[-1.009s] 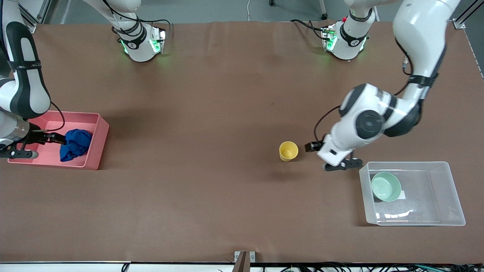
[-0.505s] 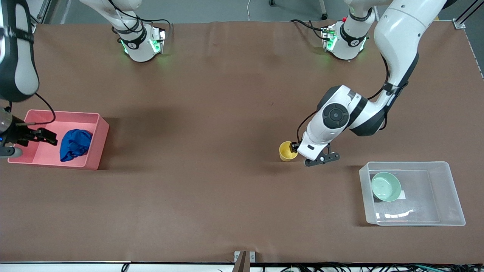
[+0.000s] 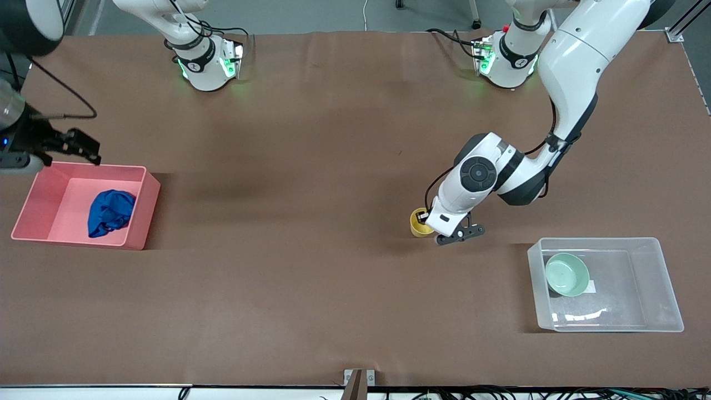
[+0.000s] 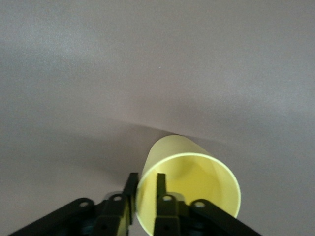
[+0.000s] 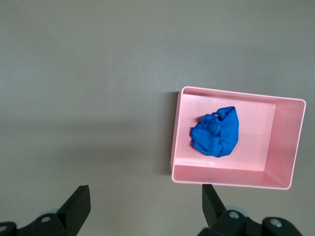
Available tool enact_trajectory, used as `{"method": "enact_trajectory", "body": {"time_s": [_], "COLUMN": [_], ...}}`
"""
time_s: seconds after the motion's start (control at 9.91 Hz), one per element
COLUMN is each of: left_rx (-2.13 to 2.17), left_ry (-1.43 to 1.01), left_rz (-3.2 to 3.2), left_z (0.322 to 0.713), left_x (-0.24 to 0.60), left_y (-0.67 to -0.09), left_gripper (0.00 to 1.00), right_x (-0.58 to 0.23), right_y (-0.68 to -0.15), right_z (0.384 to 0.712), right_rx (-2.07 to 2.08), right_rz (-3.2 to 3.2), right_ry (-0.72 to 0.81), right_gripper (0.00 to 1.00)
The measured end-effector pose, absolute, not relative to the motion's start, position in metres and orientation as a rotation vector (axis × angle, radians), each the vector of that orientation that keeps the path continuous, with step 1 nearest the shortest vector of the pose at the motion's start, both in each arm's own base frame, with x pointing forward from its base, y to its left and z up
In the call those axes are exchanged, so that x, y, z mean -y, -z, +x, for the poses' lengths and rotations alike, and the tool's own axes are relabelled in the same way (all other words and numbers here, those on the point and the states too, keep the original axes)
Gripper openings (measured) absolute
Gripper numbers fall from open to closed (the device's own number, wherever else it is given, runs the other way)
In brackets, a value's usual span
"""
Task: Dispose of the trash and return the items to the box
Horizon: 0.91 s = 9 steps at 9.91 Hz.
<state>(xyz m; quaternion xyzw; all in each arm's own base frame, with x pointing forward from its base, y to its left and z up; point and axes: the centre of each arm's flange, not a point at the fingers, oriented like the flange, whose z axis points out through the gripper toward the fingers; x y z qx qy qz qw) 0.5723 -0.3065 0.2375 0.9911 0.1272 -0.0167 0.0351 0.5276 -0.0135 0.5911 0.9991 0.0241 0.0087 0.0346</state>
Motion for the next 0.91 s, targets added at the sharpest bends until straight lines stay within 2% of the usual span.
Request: {"method": "enact_trajectory", "body": {"time_s": [0.1,0.3,0.5,0.71,0.91], "left_rx": [-0.394,-0.424,-0.445,-0.357,-0.201], "left_ry": [0.038,-0.023,-0.098,-0.135,-0.133], "left_rz": [3.041,3.036,3.092,3.163,3.195], "left_z": [0.576,0.592,0.614,0.645,0.673], "left_x": [0.306,0.299,0.274,0.216,0.123], "left_y": [-0.241,-0.271,-0.342,-0.413,-0.428], "left_gripper": [0.03,0.03,0.03,0.03,0.03], "right_x": [0.013,0.017,0.019,0.018,0.017], "right_y": [-0.601,-0.607,-0.619,-0.644,-0.649], "right_z": [0.52,0.517,0.517,0.513,0.513], "right_rx": [-0.076,-0.064,-0.055,-0.049,-0.049], "right_rz": [3.072,3.073,3.076,3.09,3.093], "right_ry": [-0.034,-0.049,-0.073,-0.092,-0.099], "right_gripper": [1.0,1.0,1.0,1.0,1.0]}}
